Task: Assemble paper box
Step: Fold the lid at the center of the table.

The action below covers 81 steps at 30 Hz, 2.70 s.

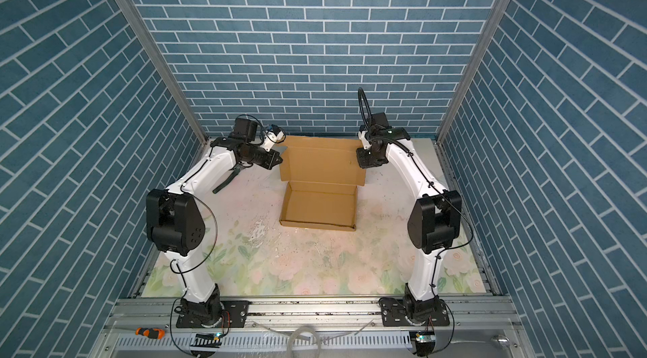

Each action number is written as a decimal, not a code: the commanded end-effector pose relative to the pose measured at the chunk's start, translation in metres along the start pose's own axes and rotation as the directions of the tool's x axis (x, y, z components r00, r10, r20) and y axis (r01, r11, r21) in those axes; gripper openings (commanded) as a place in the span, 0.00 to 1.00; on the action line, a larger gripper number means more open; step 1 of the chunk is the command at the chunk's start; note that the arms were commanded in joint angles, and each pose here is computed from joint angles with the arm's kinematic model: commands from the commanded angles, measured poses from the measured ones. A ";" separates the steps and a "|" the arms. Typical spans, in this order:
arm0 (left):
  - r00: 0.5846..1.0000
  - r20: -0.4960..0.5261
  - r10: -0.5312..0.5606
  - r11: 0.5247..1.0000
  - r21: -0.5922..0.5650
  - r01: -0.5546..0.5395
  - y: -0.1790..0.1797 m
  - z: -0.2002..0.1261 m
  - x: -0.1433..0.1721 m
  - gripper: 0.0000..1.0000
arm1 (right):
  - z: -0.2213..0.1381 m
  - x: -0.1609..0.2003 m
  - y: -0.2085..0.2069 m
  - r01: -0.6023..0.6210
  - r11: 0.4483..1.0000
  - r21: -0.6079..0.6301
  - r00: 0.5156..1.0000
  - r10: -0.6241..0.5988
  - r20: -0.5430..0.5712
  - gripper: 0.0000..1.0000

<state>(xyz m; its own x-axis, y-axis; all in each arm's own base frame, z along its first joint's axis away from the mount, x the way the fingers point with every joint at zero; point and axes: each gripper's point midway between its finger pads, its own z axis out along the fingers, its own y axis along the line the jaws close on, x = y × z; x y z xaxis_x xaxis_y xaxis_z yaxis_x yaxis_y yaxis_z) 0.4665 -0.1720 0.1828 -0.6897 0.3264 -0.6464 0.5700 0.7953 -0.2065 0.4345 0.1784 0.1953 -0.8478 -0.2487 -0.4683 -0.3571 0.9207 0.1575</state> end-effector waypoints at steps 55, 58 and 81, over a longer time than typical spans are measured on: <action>0.934 0.321 -0.158 0.970 -0.124 0.207 -0.070 0.003 0.167 0.00 | -0.045 0.079 0.092 -0.275 0.917 -0.288 0.766 0.390 0.510 0.00; 0.938 0.317 -0.144 0.973 -0.130 0.193 -0.072 0.004 0.168 0.00 | -0.052 0.074 0.094 -0.301 0.899 -0.317 0.750 0.429 0.503 0.00; 0.942 0.294 -0.159 0.973 -0.116 0.201 -0.074 0.020 0.187 0.00 | -0.032 0.089 0.097 -0.376 0.848 -0.374 0.755 0.514 0.406 0.00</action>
<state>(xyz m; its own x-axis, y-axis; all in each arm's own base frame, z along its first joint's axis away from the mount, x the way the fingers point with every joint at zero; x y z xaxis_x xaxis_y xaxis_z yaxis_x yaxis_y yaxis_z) 0.3414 -0.1734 0.1299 -0.4159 -0.0952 -0.9044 0.3305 0.9107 -0.2478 0.3264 0.2178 0.2165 -0.5874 0.3867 -0.7109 -0.1257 0.8242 0.5522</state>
